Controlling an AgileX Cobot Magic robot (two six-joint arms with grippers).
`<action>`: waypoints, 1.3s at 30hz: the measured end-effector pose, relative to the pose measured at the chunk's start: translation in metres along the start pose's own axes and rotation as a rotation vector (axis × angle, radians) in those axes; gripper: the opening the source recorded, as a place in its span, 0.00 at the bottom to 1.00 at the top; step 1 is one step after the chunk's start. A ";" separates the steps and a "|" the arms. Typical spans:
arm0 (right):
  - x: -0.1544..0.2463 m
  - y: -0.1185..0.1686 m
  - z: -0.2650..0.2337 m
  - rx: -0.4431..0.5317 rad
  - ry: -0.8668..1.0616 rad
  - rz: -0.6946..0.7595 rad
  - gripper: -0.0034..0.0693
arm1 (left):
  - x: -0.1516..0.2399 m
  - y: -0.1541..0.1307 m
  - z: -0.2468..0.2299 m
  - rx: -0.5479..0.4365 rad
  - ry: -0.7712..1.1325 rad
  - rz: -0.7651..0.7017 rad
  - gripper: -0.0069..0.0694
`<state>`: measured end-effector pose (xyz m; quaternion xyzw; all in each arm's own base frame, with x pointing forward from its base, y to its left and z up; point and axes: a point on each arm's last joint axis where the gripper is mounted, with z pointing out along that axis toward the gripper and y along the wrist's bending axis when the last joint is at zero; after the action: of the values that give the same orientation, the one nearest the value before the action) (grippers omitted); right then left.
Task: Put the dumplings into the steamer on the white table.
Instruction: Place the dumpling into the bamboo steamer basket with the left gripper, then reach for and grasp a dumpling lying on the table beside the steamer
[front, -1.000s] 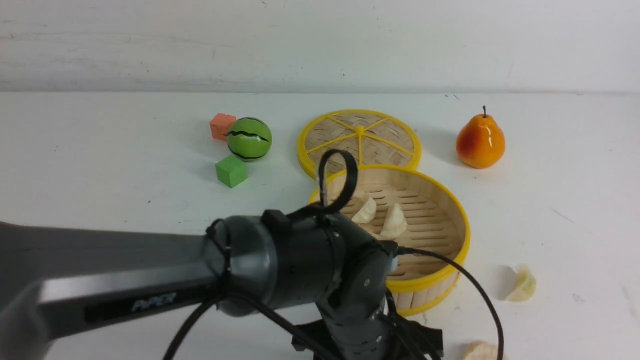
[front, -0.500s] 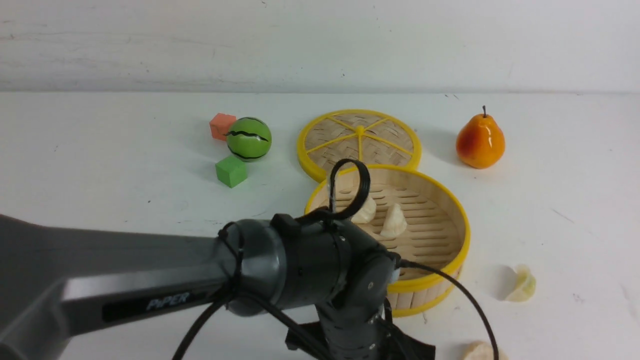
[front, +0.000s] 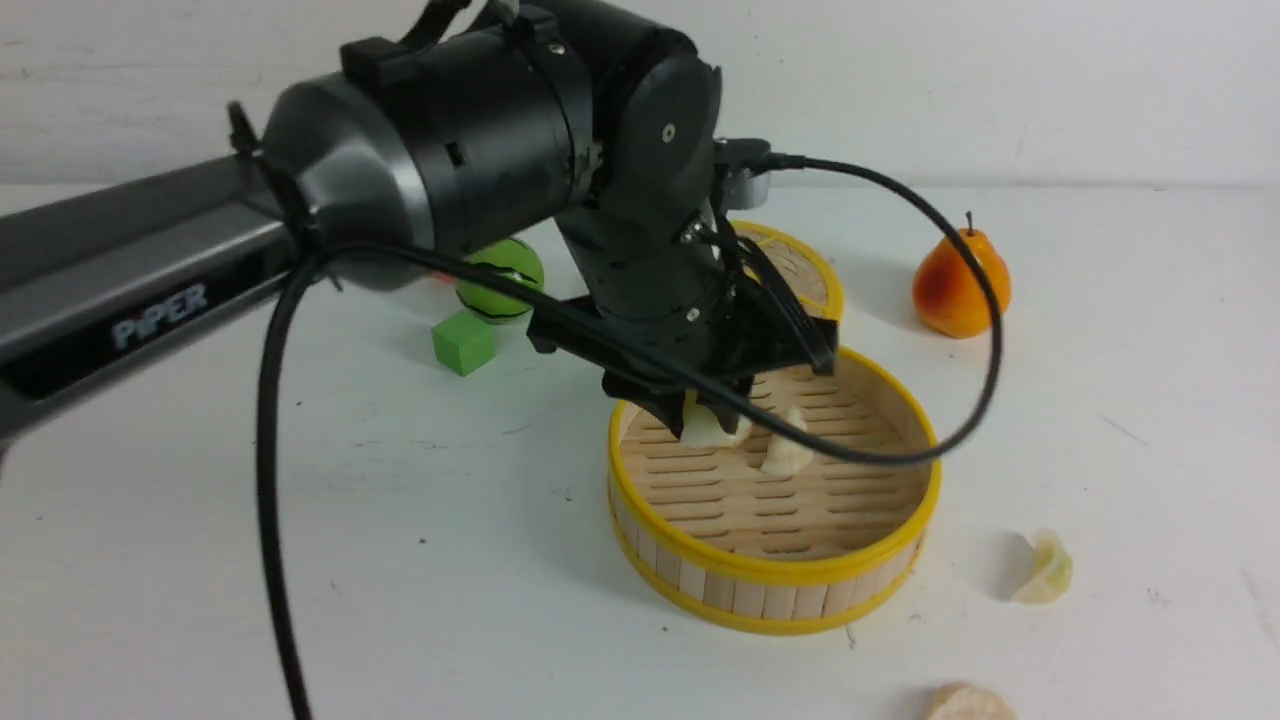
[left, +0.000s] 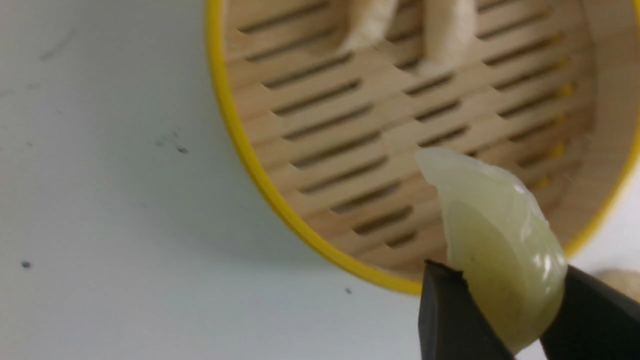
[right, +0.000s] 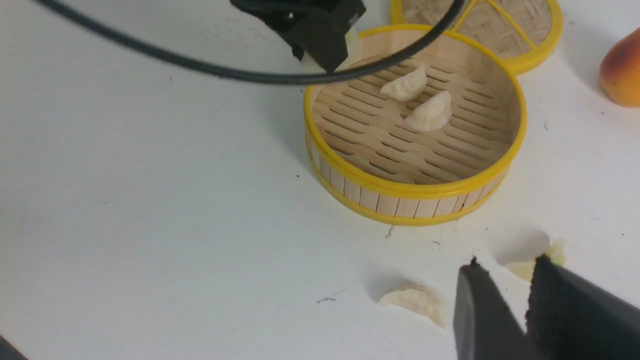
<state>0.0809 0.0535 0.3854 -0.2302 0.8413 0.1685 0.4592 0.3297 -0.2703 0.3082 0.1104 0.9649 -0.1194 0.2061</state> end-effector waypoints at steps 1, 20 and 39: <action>0.000 0.000 0.000 0.000 0.000 0.000 0.27 | -0.004 0.003 0.007 -0.007 0.003 -0.004 0.39; 0.002 -0.001 0.004 0.005 0.001 0.000 0.29 | -0.012 0.021 0.111 -0.080 0.050 0.005 0.63; 0.002 -0.012 0.032 0.052 0.336 -0.117 0.02 | -0.018 0.012 -0.115 -0.007 -0.169 0.219 0.31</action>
<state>0.1088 0.0590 0.3664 -0.2916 0.8954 0.0788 0.3272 0.3058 -0.2303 0.4158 0.2039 0.9267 -0.1017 0.2988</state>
